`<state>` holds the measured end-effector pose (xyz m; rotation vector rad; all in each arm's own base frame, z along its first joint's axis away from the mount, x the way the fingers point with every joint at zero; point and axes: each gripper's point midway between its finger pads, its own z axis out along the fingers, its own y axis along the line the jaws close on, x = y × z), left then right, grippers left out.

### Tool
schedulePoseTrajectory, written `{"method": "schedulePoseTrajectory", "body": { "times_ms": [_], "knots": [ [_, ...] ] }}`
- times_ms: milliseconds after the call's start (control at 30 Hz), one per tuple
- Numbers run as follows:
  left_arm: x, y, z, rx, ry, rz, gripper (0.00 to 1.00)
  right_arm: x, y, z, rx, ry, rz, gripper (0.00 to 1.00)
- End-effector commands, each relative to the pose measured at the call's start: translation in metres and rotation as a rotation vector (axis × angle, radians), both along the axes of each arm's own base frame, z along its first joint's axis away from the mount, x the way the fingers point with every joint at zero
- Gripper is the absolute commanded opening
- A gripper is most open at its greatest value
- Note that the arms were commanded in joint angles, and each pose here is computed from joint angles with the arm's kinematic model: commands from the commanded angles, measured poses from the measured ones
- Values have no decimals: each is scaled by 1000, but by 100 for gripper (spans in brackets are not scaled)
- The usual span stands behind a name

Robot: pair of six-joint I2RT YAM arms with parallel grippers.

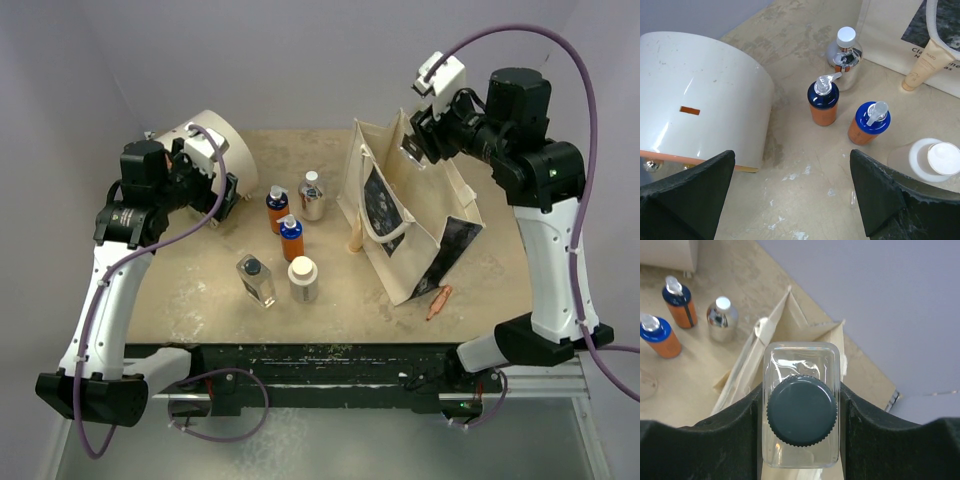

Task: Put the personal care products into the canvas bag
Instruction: Adjust the canvas bag at the center of the board.

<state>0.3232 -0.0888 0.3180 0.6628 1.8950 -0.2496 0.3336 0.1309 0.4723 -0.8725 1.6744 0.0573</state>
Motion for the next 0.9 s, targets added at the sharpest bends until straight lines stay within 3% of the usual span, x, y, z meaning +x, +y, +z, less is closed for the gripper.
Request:
{"method": "schedulePoseTrajectory", "body": {
  "times_ms": [0, 167, 500, 867],
  "knots": [
    [0, -12, 25, -5, -67, -64, 99, 4, -19, 37, 12, -176, -13, 0],
    [-3, -34, 29, 25, -74, -151, 99, 6, -30, -3, -2, -54, -6, 0],
    [-20, -109, 24, 84, -80, -422, 99, -31, -25, -56, -31, 151, 89, 0],
    [-13, -178, 15, 83, -71, -565, 99, -41, -25, -76, -3, 213, 110, 0]
  ]
}}
